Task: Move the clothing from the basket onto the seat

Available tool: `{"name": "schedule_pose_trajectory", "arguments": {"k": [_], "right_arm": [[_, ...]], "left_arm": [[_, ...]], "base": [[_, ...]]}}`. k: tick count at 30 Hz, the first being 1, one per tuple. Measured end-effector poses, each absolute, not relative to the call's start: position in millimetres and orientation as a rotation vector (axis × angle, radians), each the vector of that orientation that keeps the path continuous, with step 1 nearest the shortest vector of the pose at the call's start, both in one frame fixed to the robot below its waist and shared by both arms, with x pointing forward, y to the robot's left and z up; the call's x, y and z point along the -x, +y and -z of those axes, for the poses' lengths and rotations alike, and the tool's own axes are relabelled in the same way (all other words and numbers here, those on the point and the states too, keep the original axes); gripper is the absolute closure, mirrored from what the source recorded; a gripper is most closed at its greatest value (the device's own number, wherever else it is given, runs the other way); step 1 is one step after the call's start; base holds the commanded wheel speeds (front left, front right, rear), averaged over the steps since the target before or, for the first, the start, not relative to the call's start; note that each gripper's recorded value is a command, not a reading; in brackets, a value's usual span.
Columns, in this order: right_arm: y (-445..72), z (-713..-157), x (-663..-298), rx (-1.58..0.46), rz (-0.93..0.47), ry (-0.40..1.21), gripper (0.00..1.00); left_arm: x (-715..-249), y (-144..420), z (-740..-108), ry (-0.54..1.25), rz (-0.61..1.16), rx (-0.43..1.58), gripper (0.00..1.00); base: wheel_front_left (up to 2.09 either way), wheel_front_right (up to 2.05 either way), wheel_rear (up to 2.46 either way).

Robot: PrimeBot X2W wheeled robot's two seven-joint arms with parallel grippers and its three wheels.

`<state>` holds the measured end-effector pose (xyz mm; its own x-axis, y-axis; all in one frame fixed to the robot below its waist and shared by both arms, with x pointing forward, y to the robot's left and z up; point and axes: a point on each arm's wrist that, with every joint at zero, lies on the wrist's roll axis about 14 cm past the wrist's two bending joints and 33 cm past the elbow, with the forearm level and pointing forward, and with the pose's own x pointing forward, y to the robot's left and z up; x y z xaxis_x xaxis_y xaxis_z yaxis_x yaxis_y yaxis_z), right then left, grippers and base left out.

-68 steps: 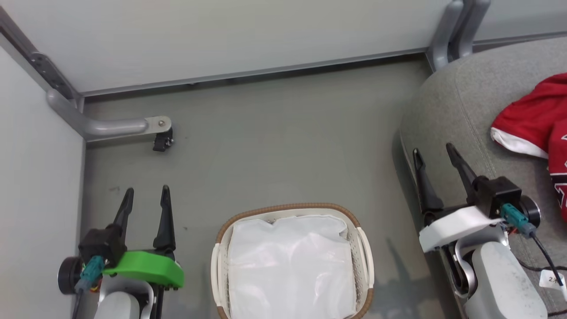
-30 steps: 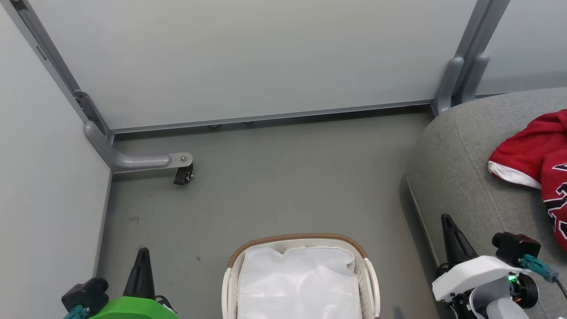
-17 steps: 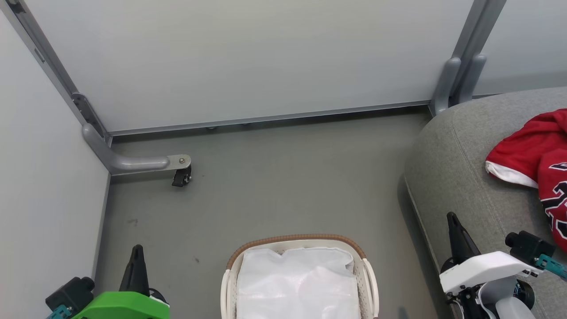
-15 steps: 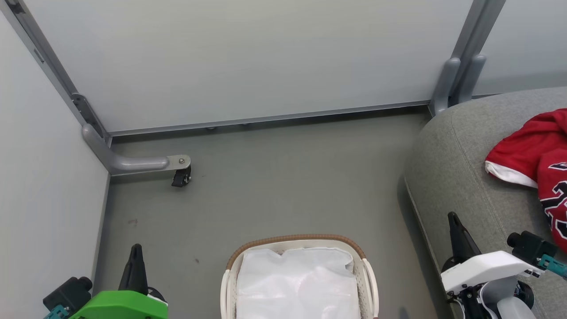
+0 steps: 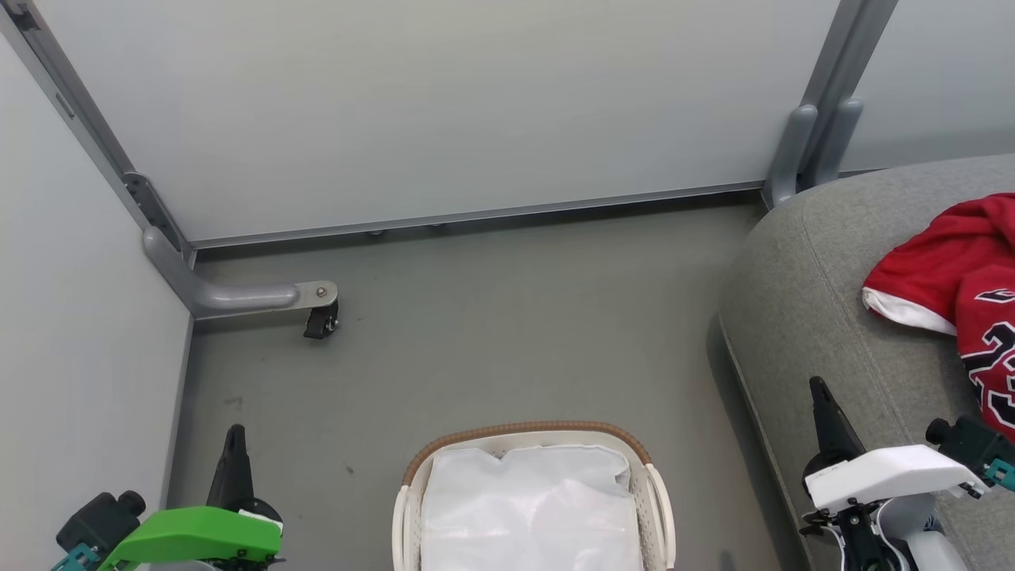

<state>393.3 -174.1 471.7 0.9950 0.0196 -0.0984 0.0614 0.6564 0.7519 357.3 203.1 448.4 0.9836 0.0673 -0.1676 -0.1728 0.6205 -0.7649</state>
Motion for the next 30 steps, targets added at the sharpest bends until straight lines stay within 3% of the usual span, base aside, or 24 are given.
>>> {"name": "schedule_pose_trajectory", "arguments": {"k": [30], "right_arm": [[-185.2, -482.2, -391.9, -1.18, 0.044, 0.078, 1.0]], "left_arm": [[-370.7, 203.4, -468.0, 0.083, -0.117, 1.201, 1.0]], "base": [[0.0, 0.0, 0.0]]}}
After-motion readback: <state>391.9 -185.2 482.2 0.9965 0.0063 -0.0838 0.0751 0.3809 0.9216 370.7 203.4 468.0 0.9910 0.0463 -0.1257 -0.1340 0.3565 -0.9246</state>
